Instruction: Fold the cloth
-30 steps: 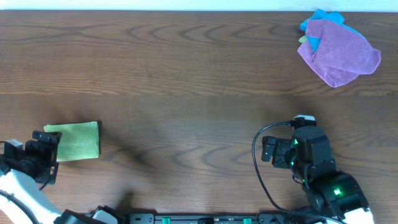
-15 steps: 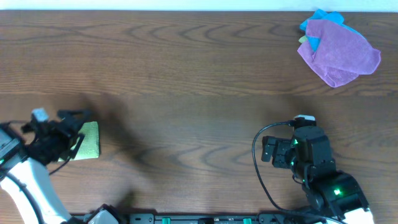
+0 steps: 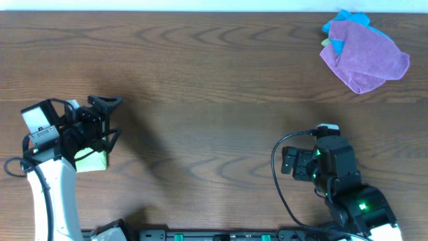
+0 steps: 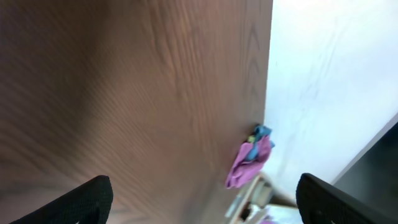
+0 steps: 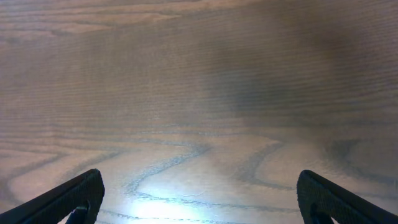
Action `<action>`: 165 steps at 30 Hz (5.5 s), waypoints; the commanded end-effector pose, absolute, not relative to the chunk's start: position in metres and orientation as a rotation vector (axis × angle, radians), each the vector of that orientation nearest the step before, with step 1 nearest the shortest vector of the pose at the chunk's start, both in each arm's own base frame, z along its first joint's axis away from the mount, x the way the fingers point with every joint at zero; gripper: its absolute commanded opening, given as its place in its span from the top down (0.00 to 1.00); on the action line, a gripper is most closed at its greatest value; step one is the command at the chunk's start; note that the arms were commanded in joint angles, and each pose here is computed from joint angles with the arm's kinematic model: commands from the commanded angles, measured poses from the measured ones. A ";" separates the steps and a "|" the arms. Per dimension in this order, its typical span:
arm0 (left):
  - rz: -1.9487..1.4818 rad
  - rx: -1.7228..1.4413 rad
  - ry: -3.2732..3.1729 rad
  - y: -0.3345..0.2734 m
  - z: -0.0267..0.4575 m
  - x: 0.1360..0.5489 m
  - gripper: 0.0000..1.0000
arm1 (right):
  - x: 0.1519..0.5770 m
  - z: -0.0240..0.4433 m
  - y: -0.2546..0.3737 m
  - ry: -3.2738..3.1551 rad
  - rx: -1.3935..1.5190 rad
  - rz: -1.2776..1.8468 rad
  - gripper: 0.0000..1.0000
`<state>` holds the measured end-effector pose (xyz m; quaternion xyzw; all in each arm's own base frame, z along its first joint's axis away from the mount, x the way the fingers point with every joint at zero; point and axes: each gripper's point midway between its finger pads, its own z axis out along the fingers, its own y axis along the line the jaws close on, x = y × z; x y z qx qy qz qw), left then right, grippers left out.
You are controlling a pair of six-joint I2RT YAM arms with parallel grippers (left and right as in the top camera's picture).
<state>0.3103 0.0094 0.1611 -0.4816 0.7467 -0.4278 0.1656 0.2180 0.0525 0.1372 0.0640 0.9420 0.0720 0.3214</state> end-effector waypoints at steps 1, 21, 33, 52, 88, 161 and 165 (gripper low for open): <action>-1.208 -1.405 2.071 0.015 0.172 0.318 0.05 | 0.217 0.135 0.049 2.476 0.195 0.178 0.01; -0.360 -0.266 2.040 -0.030 0.231 0.365 0.05 | 0.217 0.135 0.049 2.476 0.195 0.178 0.01; -0.156 0.115 1.933 -0.033 0.225 0.303 0.05 | 0.217 0.135 0.049 2.476 0.195 0.178 0.01; -0.073 0.302 1.940 -0.031 0.150 0.215 0.05 | 0.217 0.135 0.049 2.476 0.195 0.178 0.01; -0.071 -0.118 2.160 0.001 0.074 0.193 0.05 | 0.217 0.135 0.049 2.476 0.194 0.178 0.01; -0.024 0.066 2.179 -0.006 0.071 0.190 0.05 | 0.186 0.069 0.004 2.206 -0.143 -0.033 0.01; -0.024 0.066 2.179 -0.006 0.071 0.190 0.05 | 0.187 0.072 -0.006 2.195 -0.043 -0.064 0.01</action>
